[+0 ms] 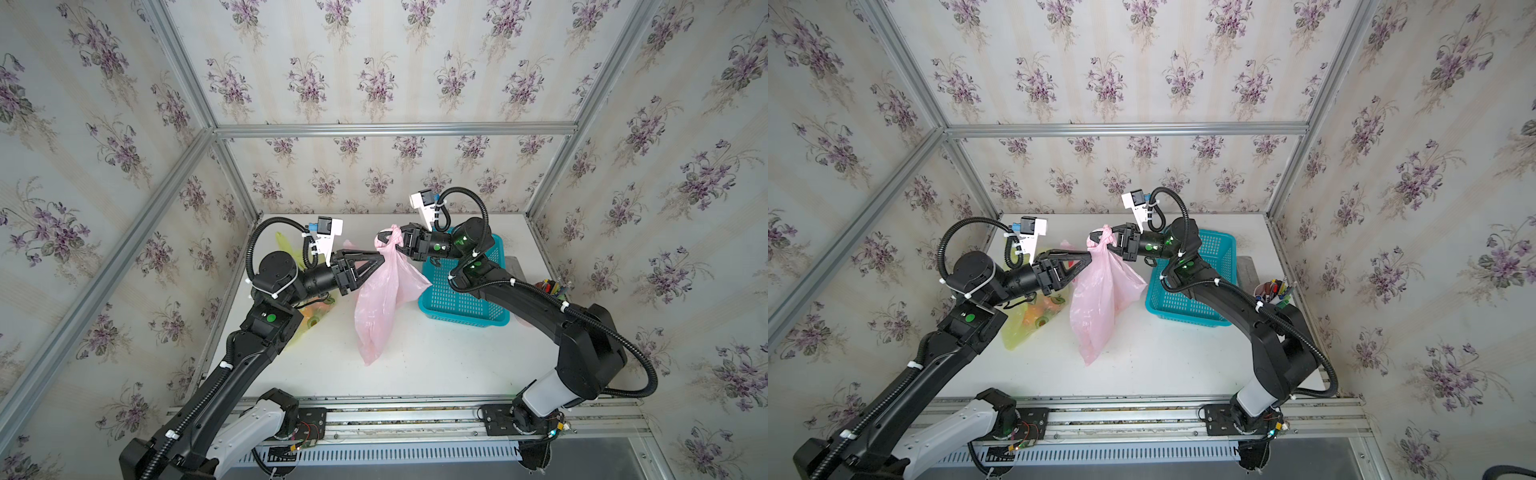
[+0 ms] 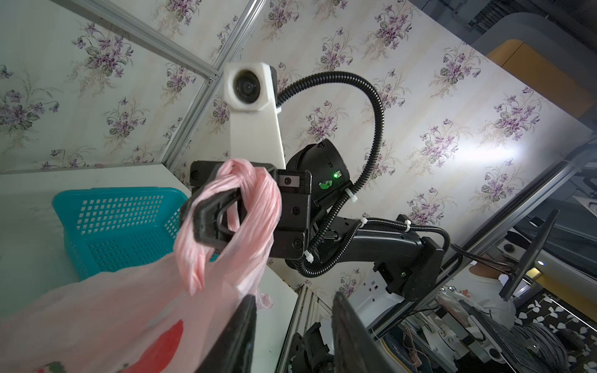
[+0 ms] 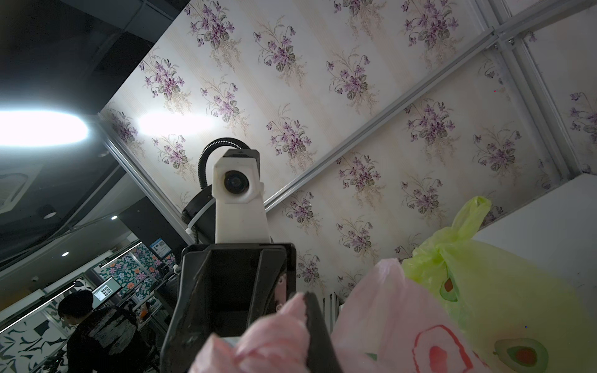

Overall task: Place the peach into a plastic bag & tie a knot
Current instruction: Tie the plastic bag at the center of the board.

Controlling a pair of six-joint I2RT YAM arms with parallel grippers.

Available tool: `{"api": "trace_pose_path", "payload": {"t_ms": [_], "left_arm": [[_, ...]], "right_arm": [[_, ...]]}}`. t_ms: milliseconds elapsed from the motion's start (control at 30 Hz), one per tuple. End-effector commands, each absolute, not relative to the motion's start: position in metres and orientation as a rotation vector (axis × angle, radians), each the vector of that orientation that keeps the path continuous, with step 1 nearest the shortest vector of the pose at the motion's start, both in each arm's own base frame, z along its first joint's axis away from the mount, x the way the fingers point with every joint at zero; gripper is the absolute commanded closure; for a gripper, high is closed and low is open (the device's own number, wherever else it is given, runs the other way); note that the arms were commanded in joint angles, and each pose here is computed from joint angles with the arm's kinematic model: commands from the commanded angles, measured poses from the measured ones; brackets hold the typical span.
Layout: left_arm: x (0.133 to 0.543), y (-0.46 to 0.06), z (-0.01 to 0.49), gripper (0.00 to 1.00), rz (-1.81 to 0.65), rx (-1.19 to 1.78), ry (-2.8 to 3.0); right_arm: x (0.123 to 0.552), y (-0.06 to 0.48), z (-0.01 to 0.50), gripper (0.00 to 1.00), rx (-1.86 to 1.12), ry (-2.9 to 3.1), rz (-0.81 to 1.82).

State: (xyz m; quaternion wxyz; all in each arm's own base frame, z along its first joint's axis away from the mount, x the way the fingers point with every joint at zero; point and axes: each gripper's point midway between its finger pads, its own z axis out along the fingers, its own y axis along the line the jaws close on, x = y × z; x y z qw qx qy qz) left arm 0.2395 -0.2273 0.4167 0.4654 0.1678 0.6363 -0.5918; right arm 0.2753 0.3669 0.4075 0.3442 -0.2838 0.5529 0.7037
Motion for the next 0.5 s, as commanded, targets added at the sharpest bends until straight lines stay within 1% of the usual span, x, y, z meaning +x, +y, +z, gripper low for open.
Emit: {"api": "trace_pose_path", "payload": {"t_ms": [0,67,233,367,467], "left_arm": [[0.238,-0.224,0.424,0.54,-1.469,0.418,1.554],[0.242,-0.221,0.420,0.55,-1.450,0.408,1.576],[0.256,-0.214,0.411,0.60,-1.412,0.352,1.611],[0.262,-0.218,0.412,0.60,-1.442,0.350,1.605],[0.262,-0.221,0.418,0.57,-1.481,0.371,1.574]], "right_arm": [[0.269,0.364,0.417,1.00,-0.760,1.391,1.832],[0.268,0.363,0.418,1.00,-0.762,1.390,1.832],[0.265,0.362,0.420,1.00,-0.770,1.388,1.835],[0.264,0.362,0.420,1.00,-0.775,1.389,1.837],[0.264,0.361,0.421,1.00,-0.775,1.386,1.837]]}}
